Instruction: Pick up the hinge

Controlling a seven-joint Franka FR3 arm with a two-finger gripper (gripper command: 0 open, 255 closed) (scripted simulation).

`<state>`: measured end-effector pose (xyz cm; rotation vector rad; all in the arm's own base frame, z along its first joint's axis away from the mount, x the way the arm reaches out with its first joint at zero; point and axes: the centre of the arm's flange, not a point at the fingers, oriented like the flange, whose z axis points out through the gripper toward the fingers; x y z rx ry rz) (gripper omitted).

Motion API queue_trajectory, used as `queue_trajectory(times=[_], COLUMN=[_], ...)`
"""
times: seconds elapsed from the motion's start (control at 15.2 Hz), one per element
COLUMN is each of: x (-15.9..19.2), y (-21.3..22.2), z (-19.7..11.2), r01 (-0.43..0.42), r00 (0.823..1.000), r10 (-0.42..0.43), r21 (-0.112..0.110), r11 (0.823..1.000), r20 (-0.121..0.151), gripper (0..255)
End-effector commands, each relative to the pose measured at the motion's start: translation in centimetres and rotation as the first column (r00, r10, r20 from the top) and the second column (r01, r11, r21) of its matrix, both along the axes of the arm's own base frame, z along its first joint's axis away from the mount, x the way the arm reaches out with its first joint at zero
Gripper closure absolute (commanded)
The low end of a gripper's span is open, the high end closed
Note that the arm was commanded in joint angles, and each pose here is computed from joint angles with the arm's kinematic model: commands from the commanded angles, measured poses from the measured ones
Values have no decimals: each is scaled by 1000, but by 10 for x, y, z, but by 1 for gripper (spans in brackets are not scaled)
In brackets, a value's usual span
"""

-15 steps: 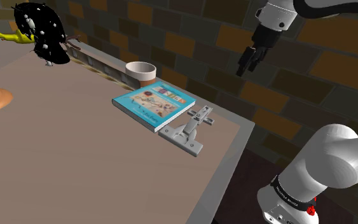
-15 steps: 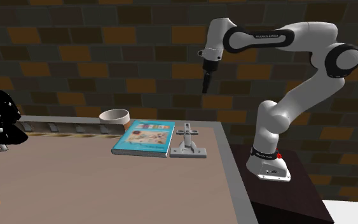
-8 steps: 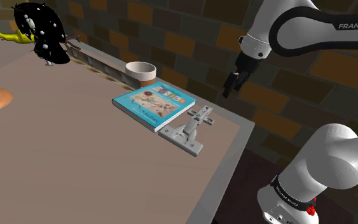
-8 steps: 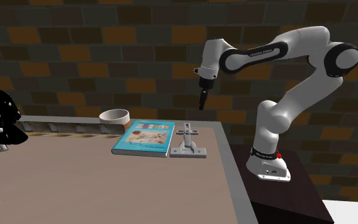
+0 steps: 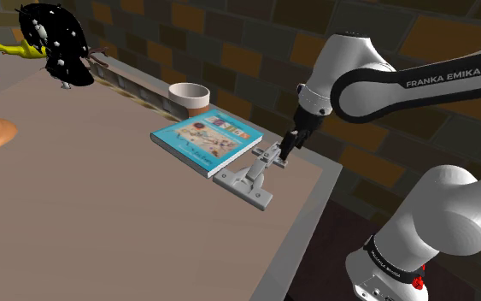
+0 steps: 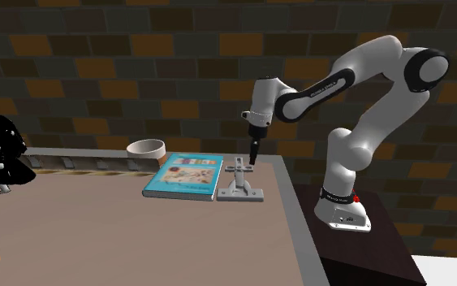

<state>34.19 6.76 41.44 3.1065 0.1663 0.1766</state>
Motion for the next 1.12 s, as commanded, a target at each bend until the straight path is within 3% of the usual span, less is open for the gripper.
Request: queue_trajectory(times=[0.0,0.53,0.59,1.06], x=[-1,-1,-1,-1], y=[0,0,0,0], z=[-10,-45,-45,-45], r01=[-2,-2,-2,-2], r00=[1000,1000,1000,1000], r10=[2,2,2,2], r21=[1,1,1,1], r11=[1000,1000,1000,1000], r20=[1,1,1,1], gripper=[0,0,255,255])
